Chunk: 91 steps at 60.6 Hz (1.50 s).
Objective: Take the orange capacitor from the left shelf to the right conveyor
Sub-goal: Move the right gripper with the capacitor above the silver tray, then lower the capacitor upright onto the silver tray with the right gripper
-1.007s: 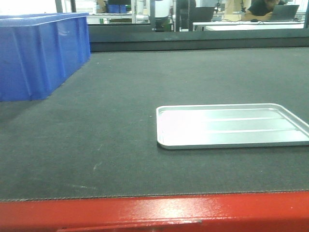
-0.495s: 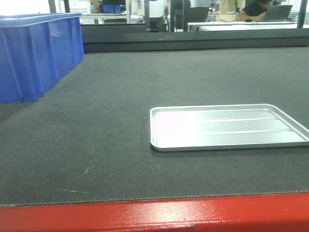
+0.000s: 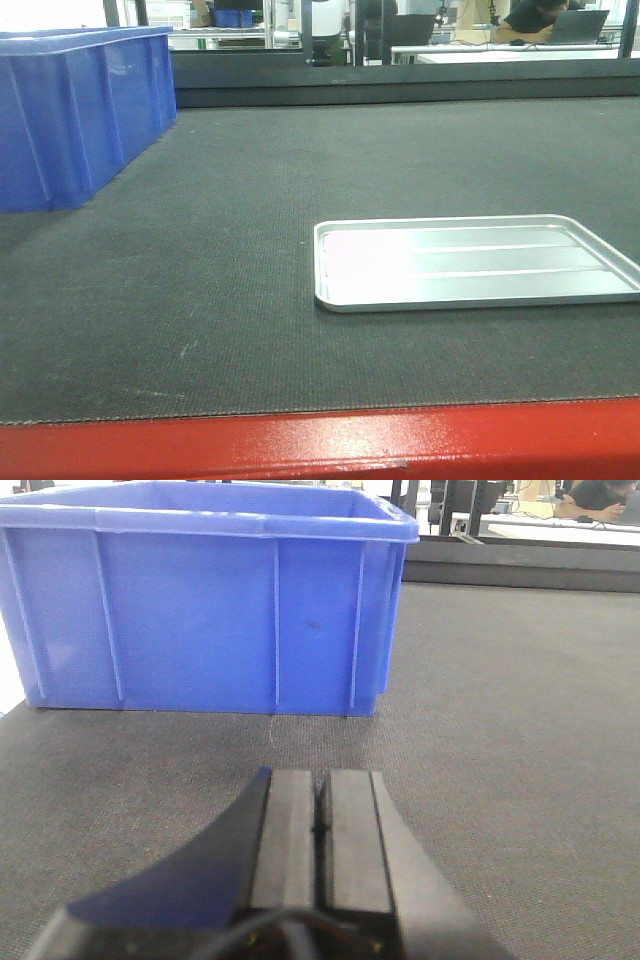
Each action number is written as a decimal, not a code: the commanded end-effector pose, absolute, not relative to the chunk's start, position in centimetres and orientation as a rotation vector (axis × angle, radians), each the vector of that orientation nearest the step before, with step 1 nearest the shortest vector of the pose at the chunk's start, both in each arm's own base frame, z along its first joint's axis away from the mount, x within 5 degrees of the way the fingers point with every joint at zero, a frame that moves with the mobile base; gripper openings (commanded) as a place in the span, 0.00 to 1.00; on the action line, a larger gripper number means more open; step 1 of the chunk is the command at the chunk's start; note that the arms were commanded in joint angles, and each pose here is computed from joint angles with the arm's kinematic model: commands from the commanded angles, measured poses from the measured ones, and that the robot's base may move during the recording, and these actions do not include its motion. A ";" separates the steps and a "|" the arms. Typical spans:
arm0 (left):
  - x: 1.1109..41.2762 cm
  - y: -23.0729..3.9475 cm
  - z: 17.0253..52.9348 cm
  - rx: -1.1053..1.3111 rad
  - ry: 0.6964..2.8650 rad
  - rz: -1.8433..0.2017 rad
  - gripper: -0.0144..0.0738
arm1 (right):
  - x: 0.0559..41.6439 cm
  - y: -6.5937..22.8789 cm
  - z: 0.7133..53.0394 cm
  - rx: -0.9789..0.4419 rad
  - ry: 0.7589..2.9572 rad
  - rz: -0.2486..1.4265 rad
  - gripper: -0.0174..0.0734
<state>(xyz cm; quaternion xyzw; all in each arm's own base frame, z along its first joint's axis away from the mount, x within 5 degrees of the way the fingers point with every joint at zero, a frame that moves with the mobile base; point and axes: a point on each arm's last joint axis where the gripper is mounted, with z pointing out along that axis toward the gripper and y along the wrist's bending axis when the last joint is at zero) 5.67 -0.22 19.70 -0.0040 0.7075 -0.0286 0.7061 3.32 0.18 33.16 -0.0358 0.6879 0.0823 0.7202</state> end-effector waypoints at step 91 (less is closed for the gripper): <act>5.5 -0.2 20.7 -0.013 1.470 -0.067 0.02 | 25.9 8.7 18.2 -0.315 1.561 0.356 0.26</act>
